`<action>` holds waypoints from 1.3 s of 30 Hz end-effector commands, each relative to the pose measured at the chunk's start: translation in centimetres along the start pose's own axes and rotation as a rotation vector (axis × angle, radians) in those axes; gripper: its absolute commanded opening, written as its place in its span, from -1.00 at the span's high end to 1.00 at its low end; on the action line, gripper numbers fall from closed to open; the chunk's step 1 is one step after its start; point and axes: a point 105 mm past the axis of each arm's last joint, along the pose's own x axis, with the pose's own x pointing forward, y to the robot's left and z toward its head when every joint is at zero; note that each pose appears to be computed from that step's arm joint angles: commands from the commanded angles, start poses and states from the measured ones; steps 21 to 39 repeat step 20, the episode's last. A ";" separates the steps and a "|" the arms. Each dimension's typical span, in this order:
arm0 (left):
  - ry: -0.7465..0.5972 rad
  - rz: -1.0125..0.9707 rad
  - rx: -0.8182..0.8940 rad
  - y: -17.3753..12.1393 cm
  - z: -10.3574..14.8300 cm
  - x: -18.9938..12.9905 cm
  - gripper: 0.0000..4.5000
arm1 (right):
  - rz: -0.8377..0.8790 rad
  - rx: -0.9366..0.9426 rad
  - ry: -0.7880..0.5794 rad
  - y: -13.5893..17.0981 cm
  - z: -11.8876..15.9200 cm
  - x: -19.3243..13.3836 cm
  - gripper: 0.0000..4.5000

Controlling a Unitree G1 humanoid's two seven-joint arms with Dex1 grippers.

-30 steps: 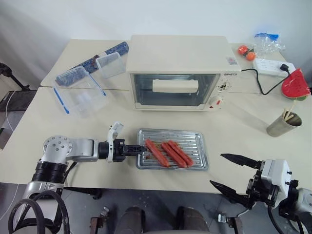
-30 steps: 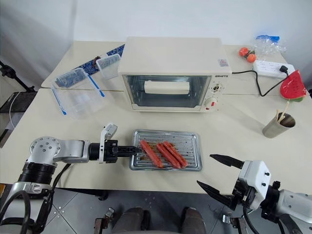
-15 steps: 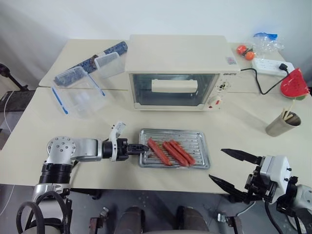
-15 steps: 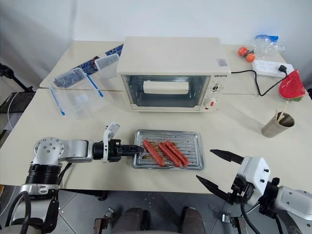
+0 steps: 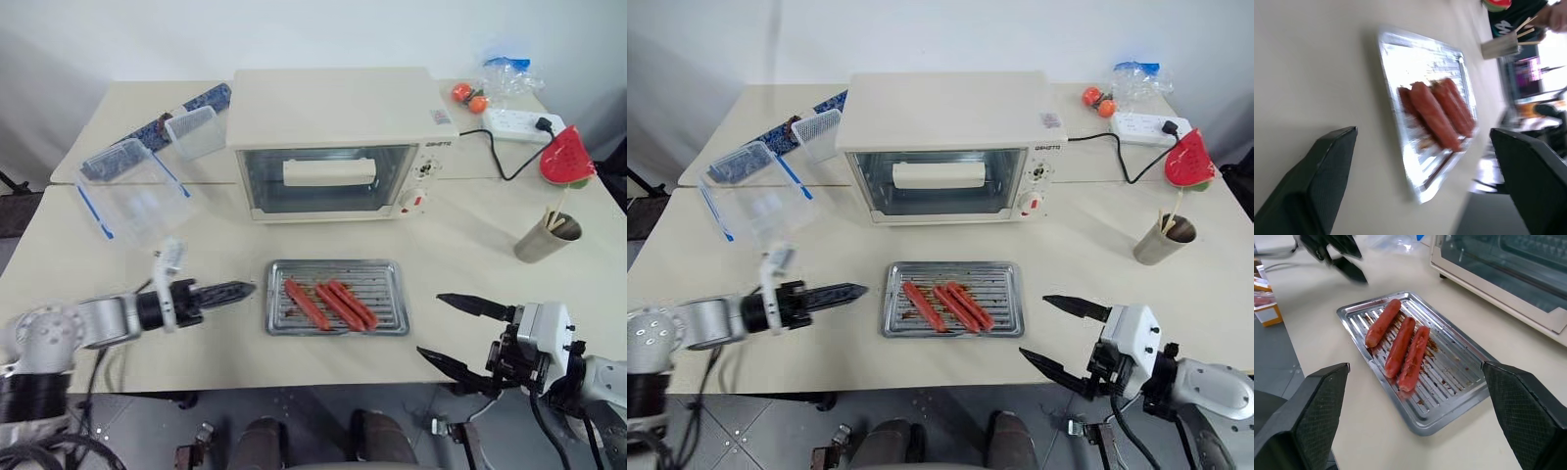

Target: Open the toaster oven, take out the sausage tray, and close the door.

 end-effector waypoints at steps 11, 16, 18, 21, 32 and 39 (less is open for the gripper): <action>0.035 0.174 0.856 2.5 -1.4 -10.6 -0.98 | 0.077 -0.100 -0.019 -3.7 0.6 -2.7 -1.00; -0.031 0.269 0.971 2.6 -0.5 -11.0 -0.98 | 0.071 -0.128 0.016 -4.2 0.0 -3.9 -1.00; -0.053 0.251 0.940 2.4 -0.5 -10.8 -0.98 | 0.051 -0.138 0.012 -4.5 -0.1 -4.1 -1.00; -0.049 0.249 0.944 2.4 -0.6 -10.4 -0.98 | 0.043 -0.141 0.006 -4.7 -0.1 -4.0 -1.00; -0.049 0.249 0.944 2.4 -0.6 -10.4 -0.98 | 0.043 -0.141 0.006 -4.7 -0.1 -4.0 -1.00; -0.049 0.249 0.944 2.4 -0.6 -10.4 -0.98 | 0.043 -0.141 0.006 -4.7 -0.1 -4.0 -1.00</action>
